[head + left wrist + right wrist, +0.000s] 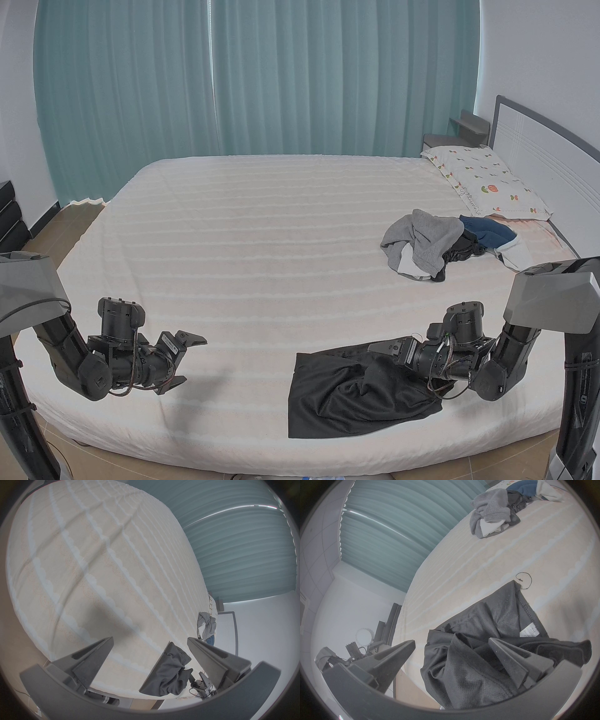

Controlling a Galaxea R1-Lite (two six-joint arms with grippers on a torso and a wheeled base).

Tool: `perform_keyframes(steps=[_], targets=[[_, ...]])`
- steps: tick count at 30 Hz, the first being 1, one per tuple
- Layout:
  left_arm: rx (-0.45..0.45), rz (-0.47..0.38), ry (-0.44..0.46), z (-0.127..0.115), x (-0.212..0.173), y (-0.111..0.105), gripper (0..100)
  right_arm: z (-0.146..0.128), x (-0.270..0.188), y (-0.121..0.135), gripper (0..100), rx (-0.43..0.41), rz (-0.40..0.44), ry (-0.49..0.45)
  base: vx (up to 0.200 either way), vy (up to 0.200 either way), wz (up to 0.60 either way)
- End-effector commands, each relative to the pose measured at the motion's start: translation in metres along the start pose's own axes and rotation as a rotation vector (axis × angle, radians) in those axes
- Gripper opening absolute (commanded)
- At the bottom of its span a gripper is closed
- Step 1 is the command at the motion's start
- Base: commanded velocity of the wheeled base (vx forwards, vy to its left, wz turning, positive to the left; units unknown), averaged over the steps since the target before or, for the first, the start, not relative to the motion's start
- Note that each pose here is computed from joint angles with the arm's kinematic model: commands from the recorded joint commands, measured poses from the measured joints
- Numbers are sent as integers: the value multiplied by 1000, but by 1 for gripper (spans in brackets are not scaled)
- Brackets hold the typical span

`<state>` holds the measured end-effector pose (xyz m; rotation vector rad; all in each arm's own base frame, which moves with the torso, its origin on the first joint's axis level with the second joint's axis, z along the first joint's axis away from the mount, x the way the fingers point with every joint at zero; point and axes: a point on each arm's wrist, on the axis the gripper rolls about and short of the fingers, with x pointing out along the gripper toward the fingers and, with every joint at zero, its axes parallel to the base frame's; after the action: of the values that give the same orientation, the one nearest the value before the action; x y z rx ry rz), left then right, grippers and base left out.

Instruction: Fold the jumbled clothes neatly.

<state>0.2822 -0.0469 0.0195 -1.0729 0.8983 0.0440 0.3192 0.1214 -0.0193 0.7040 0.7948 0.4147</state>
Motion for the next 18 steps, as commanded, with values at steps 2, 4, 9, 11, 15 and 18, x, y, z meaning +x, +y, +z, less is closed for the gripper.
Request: perform_keyframes(steps=[2,4,9,11,15,18], targets=[[1,0,0,0,0,0,100,-8,2,-2,100,-41,-12,28,0,0,0],[0,1,2,0,1,0,100,-10,-2,-4,0,-52,-22,32,0,0,0],[-1,0,0,0,0,0,100,-10,-18,-16,0,-103,-64,38,0,0,0],[-1,1,1,0,0,0,100,-9,-26,-20,0,-122,-81,34,0,0,0],[-1,0,0,0,0,0,100,-9,-45,-25,0,-150,-98,36,0,0,0],[-1,0,0,0,0,0,100,-9,-58,-30,0,-179,-102,44,0,0,0]])
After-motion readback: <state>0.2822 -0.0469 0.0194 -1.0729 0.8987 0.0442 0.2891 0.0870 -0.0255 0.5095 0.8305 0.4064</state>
